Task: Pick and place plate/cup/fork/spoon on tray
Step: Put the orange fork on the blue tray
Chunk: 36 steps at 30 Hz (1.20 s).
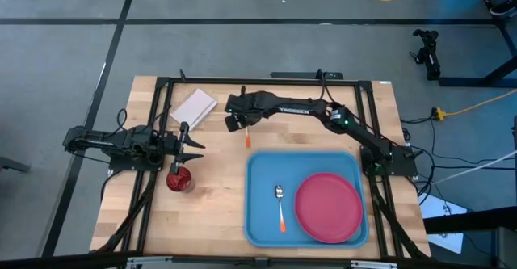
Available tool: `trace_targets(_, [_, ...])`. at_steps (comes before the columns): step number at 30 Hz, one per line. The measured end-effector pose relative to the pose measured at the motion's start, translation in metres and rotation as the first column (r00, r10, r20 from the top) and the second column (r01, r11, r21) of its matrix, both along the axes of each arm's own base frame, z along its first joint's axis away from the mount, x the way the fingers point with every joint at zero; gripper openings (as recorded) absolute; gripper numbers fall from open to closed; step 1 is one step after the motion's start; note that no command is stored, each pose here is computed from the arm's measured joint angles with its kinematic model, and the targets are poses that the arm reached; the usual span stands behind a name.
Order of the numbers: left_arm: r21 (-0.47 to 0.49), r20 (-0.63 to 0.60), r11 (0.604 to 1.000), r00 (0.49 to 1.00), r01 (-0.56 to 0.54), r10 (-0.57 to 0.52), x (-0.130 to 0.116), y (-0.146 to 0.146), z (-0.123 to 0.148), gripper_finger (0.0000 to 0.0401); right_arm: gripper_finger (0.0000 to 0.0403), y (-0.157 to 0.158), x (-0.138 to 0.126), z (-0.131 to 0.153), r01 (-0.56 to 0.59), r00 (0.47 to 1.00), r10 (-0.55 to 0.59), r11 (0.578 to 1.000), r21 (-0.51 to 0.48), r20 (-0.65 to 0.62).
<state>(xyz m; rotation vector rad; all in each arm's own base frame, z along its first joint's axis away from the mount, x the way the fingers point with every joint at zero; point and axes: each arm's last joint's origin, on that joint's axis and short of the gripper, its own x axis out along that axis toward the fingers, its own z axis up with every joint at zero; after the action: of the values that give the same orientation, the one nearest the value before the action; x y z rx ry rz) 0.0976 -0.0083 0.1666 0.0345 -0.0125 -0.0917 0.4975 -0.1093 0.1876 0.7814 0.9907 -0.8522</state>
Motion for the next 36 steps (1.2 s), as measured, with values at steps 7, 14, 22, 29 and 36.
trace_targets(7, [0.0, 0.0, 1.0, 1.0, -0.001, 0.001, 0.0, 0.0, 0.0, 0.0127, 0.0054, -0.003, -0.003, -0.007, 0.024, 0.999, -0.023, 0.999, 0.028, -0.047])
trace_targets(14, [0.0, 0.0, 1.0, 1.0, 0.0, 0.0, 0.0, 0.0, 0.0, 0.0127, 0.0054, -0.005, -0.001, -0.006, -0.012, 0.999, 0.012, 1.0, 0.015, -0.031])
trace_targets(22, [0.0, 0.0, 1.0, 1.0, -0.001, 0.001, 0.0, 0.0, 0.0, 0.0127, 0.0093, -0.003, 0.0, -0.008, -0.001, 1.0, 0.0, 1.0, -0.028, -0.03])
trace_targets(29, [0.0, 0.0, 1.0, 1.0, -0.001, 0.001, 0.0, 0.0, 0.0, 0.0127, 0.0116, -0.003, -0.002, -0.015, 0.018, 0.999, -0.018, 1.0, -0.006, -0.038])
trace_targets(36, [0.0, 0.0, 1.0, 1.0, -0.001, 0.001, 0.0, 0.0, 0.0, 0.0127, 0.0114, -0.005, 0.001, -0.029, 0.015, 1.0, -0.016, 0.998, 0.054, 0.02])
